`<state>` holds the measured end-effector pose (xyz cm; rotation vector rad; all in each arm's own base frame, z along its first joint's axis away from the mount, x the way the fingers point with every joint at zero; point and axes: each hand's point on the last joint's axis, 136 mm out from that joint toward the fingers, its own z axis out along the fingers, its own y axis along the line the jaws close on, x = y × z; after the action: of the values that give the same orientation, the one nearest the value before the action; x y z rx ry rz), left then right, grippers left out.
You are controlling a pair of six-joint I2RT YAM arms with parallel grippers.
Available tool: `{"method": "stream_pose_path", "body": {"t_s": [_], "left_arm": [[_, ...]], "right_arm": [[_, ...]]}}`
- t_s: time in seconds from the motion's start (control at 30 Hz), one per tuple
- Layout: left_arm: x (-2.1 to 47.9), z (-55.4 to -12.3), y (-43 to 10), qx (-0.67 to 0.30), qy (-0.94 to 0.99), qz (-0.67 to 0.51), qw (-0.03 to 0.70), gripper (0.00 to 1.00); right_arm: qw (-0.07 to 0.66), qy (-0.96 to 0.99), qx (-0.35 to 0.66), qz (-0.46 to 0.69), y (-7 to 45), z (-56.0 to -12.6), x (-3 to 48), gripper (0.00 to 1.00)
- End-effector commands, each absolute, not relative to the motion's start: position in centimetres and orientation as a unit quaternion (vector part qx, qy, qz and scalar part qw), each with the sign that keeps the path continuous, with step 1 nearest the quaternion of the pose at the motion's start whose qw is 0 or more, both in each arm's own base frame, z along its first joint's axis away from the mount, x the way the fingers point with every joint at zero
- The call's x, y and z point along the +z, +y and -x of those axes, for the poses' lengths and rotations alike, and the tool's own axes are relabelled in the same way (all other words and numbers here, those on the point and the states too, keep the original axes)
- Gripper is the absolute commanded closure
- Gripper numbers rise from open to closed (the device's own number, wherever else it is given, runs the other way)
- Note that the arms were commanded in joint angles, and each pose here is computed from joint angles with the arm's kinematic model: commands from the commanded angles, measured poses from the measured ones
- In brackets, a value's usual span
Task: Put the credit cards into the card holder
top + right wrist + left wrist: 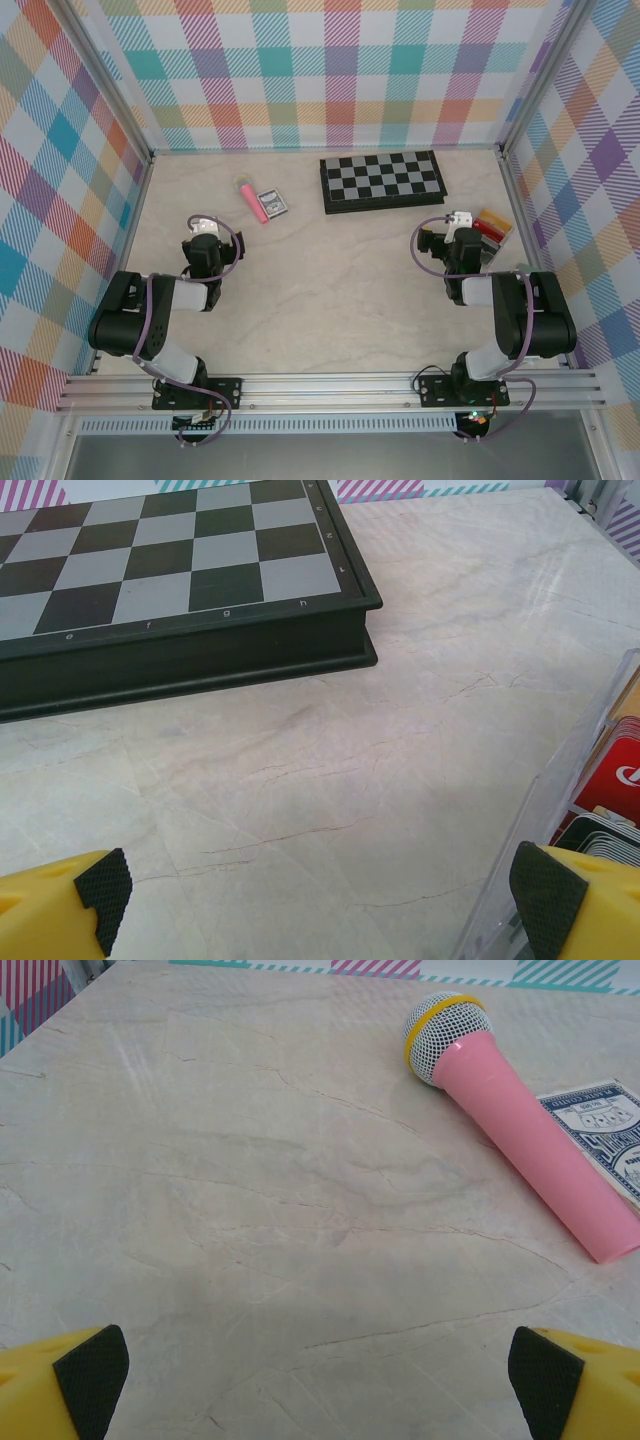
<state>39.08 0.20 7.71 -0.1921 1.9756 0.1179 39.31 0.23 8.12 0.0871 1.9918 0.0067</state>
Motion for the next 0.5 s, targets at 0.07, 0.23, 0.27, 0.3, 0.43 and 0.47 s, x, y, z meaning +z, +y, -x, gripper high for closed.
{"method": "stream_pose_path", "body": {"t_s": [0.07, 0.23, 0.27, 0.3, 0.43, 0.47], "left_arm": [[8.3, -39.3, 0.5, 0.048, 0.825, 0.082, 0.556, 0.0], [9.1, -39.0, 0.1, 0.037, 0.82, 0.073, 0.566, 0.0], [9.5, -38.7, 0.3, 0.039, 0.817, 0.079, 0.569, 0.0], [10.2, -38.4, 0.5, 0.042, 0.814, 0.083, 0.573, 0.0], [13.2, -36.9, 1.2, 0.036, 0.815, 0.122, 0.565, 0.0], [14.5, -36.6, 0.8, 0.02, 0.807, 0.119, 0.578, 0.0]], "right_arm": [[0.567, 0.824, 0.023, -0.005, 1.6, -39.4, 9.7, 0.0], [0.579, 0.815, 0.014, -0.009, 1.5, -38.9, 10.6, 0.0], [0.577, 0.817, 0.008, -0.017, 1.2, -38.7, 10.9, 0.0], [0.564, 0.825, 0.004, -0.031, 0.8, -38.4, 11.4, 0.0], [0.507, 0.853, -0.005, -0.119, -1.1, -35.9, 13.6, 0.0], [0.492, 0.857, -0.004, -0.151, -1.7, -34.8, 13.9, 0.0]]}}
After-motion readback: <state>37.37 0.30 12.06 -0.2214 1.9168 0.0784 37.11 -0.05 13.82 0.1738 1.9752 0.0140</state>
